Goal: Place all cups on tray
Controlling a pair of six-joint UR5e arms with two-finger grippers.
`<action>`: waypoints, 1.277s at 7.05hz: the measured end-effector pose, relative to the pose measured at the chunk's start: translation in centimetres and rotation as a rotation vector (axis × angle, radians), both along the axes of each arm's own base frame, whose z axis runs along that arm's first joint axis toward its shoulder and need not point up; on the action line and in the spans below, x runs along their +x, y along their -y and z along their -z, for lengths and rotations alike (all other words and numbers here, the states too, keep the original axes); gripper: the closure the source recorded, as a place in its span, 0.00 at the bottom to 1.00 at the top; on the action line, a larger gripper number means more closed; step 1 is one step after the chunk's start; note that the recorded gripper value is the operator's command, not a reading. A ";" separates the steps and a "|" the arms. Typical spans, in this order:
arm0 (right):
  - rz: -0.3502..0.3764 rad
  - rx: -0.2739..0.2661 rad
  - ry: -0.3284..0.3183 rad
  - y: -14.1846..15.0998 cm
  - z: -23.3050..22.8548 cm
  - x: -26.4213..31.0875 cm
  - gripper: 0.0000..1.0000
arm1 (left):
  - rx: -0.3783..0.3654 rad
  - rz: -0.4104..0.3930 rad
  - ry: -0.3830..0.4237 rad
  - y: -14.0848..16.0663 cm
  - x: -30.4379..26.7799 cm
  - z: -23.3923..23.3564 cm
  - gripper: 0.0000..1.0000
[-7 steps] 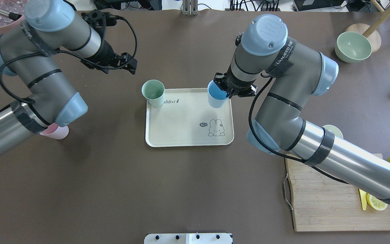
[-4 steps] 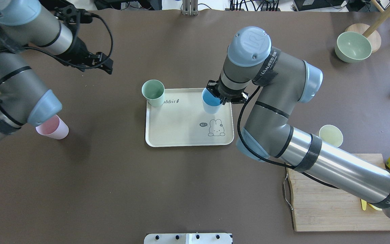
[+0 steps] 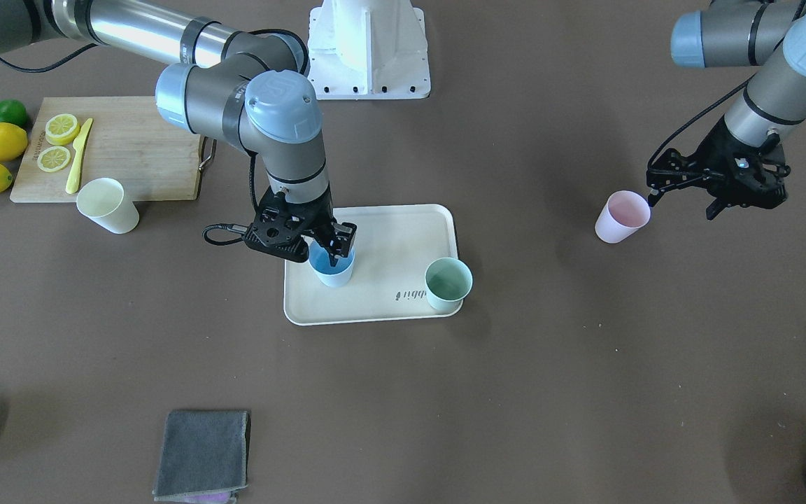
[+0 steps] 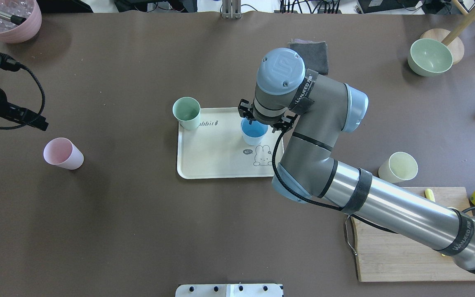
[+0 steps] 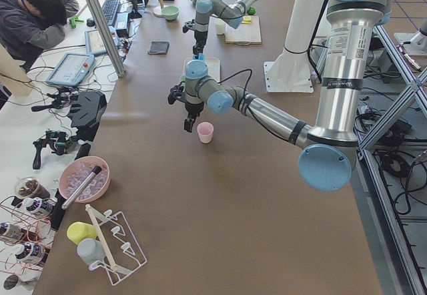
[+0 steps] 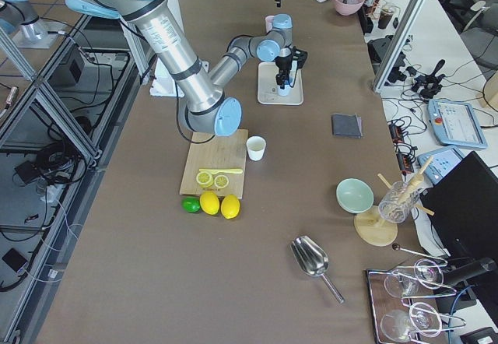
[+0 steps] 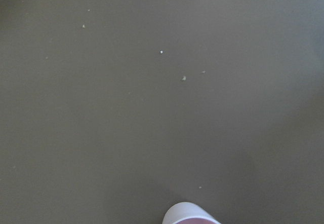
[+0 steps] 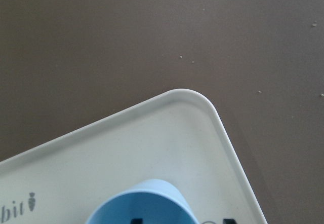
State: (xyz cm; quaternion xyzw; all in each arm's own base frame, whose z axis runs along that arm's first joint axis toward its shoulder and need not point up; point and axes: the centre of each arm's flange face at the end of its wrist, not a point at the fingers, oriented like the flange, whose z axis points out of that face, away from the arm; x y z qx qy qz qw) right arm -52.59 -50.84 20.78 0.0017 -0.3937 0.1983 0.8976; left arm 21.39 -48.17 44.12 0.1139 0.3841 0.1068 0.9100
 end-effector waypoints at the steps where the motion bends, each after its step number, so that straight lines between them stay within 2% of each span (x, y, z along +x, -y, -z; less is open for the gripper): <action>1: 0.005 0.003 0.033 0.8 1.0 2.5 0.00 | -0.008 0.004 0.014 0.1 0.3 -1.3 0.03; 2: 0.018 0.008 0.055 1.5 1.1 5.9 0.00 | -0.010 0.013 0.021 0.2 1.1 -2.4 0.03; 4: 0.068 0.032 0.018 0.6 -0.3 13.5 0.00 | -0.028 0.017 0.005 -0.5 3.6 -3.5 0.03; 5: 0.087 0.045 -0.009 -0.6 -1.5 17.1 0.00 | -0.037 0.012 -0.005 -1.3 4.6 -3.8 0.11; 6: 0.095 0.046 -0.025 -1.8 -2.8 19.5 0.00 | -0.044 0.003 -0.010 -2.3 5.1 -4.6 0.65; 7: 0.105 0.049 -0.036 -2.9 -4.2 21.2 0.00 | -0.051 -0.006 -0.011 -3.2 5.6 -5.3 1.00; 9: 0.167 0.078 -0.078 -5.6 -8.4 24.7 0.00 | -0.059 -0.002 0.000 -4.5 7.5 -5.7 1.00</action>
